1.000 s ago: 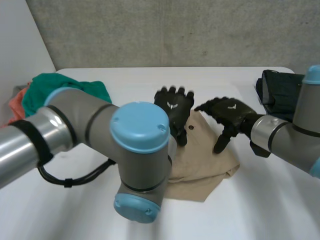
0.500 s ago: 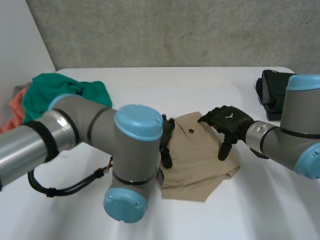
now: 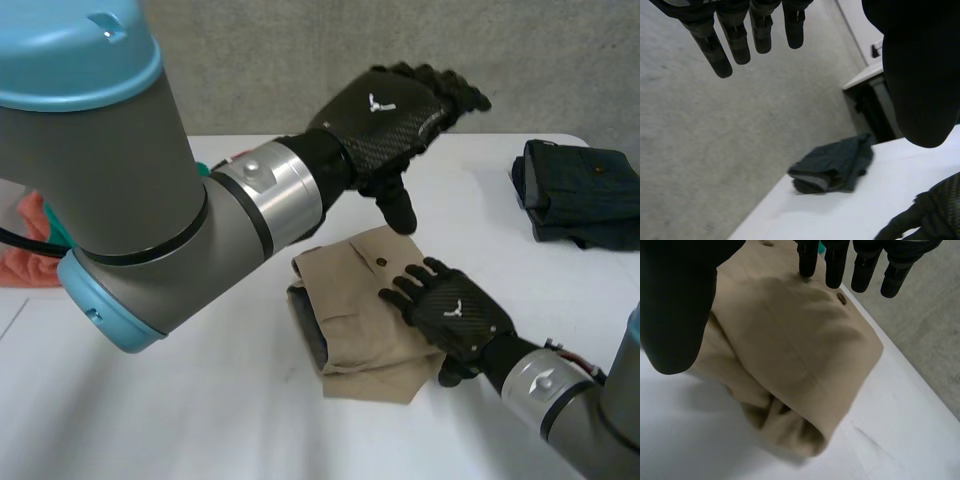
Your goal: Fold the laundry.
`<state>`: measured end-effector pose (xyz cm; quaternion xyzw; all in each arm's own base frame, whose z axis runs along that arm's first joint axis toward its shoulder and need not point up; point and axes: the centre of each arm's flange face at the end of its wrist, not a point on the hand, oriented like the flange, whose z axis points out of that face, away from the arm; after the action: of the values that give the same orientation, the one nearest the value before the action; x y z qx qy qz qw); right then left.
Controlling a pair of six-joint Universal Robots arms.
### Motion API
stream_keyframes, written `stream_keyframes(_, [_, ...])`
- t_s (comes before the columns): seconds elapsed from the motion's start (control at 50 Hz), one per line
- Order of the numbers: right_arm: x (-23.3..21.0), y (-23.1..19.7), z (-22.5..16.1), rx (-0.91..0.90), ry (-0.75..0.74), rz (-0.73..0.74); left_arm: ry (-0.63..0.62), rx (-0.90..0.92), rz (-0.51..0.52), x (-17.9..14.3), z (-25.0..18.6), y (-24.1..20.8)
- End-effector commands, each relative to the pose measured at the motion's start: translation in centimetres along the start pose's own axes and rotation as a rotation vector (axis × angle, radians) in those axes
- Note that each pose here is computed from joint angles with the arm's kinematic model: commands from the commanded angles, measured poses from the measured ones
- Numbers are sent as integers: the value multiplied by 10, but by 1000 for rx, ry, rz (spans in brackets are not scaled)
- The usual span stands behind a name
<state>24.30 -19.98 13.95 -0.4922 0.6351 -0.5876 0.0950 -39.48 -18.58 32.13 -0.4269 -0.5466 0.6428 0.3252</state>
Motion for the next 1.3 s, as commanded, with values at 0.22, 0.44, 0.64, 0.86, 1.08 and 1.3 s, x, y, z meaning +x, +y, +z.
stream_keyframes(0.22, [-7,27,52,175,60,-117,-2,-97,-40,8,4,34])
stream_keyframes(0.44, [-6,5,66,267,44,-104,5,-82,-35,12,2,27])
stream_keyframes(0.64, [44,-29,89,385,161,-37,-16,-24,-10,5,-4,3])
stream_keyframes(0.86, [221,-57,88,542,566,3,-86,138,54,-15,-13,-43])
stream_keyframes(1.08, [344,20,95,624,757,1,-83,122,29,-14,-11,-35])
stream_keyframes(1.3, [351,161,118,488,696,28,-51,38,-9,-3,-5,-3])
